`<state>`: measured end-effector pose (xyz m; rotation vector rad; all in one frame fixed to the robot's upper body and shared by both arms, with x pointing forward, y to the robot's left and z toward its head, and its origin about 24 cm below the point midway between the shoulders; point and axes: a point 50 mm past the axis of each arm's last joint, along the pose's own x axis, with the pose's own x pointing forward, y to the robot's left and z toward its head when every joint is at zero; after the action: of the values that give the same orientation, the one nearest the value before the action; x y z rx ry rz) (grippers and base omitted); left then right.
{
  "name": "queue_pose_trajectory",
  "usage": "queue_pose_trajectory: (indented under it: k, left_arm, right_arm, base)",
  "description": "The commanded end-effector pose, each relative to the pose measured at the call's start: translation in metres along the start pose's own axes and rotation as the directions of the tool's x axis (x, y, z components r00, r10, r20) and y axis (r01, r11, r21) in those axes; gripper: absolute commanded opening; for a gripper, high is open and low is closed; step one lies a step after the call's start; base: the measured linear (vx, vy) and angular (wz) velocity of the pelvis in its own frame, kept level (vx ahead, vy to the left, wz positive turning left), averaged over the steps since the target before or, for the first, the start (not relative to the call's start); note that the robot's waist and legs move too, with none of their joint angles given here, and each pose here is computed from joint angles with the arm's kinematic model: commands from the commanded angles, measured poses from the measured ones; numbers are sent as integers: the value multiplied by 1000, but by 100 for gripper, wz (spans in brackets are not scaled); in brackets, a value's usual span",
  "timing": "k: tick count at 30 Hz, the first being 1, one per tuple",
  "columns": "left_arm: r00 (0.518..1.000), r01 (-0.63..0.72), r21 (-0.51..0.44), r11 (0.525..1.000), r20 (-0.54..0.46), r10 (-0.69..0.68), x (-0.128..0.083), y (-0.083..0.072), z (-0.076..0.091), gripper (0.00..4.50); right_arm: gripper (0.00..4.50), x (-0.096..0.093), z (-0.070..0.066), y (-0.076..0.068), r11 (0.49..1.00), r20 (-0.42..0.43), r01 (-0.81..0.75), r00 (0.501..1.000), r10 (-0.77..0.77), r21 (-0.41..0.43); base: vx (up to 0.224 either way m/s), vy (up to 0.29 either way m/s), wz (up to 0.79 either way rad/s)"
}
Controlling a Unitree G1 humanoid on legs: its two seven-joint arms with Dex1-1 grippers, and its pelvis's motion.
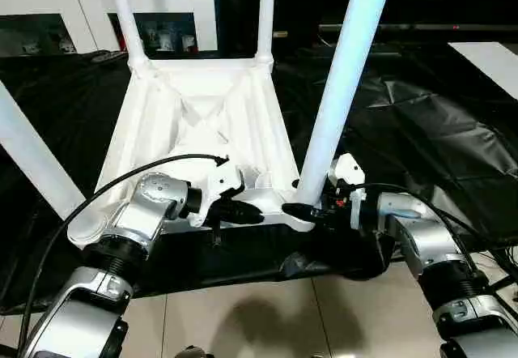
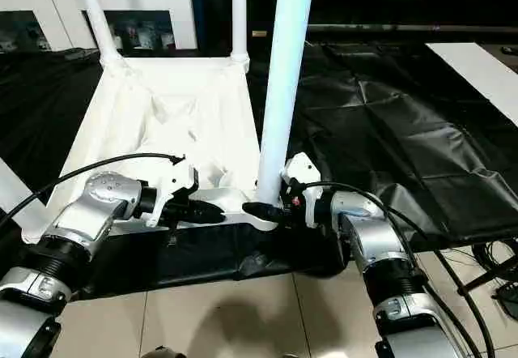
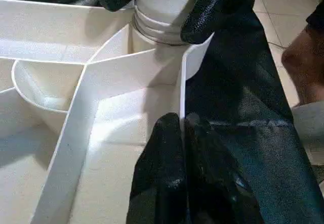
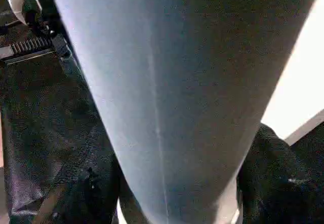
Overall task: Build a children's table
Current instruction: Rotate leg to tighten
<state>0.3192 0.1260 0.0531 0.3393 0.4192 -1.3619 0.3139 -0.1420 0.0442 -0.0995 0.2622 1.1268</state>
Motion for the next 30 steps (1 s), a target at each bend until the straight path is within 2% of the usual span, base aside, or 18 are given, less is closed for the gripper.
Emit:
queue_pose_trajectory:
  k: [1,3,8,10,12,13,16,20,22,24,25,27,28,30]
  left_arm:
    - [998,-29,-20,999,60,30,10,-1,3,0]
    - [986,-150,-46,988,61,153,19,7,7,0]
    - [965,-253,-53,966,53,255,35,14,16,0]
    - [940,-333,-69,940,48,337,49,18,25,0]
    - [927,-367,-79,927,47,371,56,19,29,0]
    - [922,-380,-85,921,47,385,63,18,33,0]
    - [917,-391,-79,917,44,395,72,16,36,0]
    - [923,-379,-68,923,44,382,74,14,35,0]
    - [932,-354,-64,933,56,357,71,13,33,0]
    - [937,-340,-59,938,63,344,68,14,32,0]
    - [942,-325,-51,944,71,328,66,14,31,0]
    - [952,-292,-39,955,79,295,60,14,29,0]
    - [965,-245,-25,969,93,247,54,12,27,0]
    - [973,-205,-14,979,108,205,50,10,26,0]
  right_arm:
    - [261,-3,-9,-5,995,-23,87,996,-86,39]
    - [261,1,-12,-11,969,-3,224,974,-225,100]
    - [261,11,-17,-13,916,-17,371,928,-373,155]
    - [261,24,-18,-13,855,-30,482,873,-486,193]
    - [261,31,-18,-13,818,-40,536,840,-541,209]
    - [261,39,-16,-12,783,-47,577,811,-583,232]
    - [261,52,-11,-10,759,-44,603,789,-613,247]
    - [261,56,-6,-7,792,-16,571,813,-582,215]
    - [324,56,0,-4,838,40,512,848,-528,191]
    - [331,53,3,-5,857,63,481,865,-498,185]
    - [331,50,5,-6,877,75,451,881,-467,164]
    - [360,42,7,-7,915,73,391,914,-398,96]
    - [369,33,7,-10,931,59,365,929,-365,16]
    - [369,26,8,-12,943,56,333,942,-332,-16]
  base:
    - [0,0,0]
    - [0,0,0]
    - [0,0,0]
    - [0,0,0]
    - [0,0,0]
    - [0,0,0]
    - [0,0,0]
    - [0,0,0]
    - [0,0,0]
    - [0,0,0]
    - [0,0,0]
    - [0,0,0]
    - [0,0,0]
    - [0,0,0]
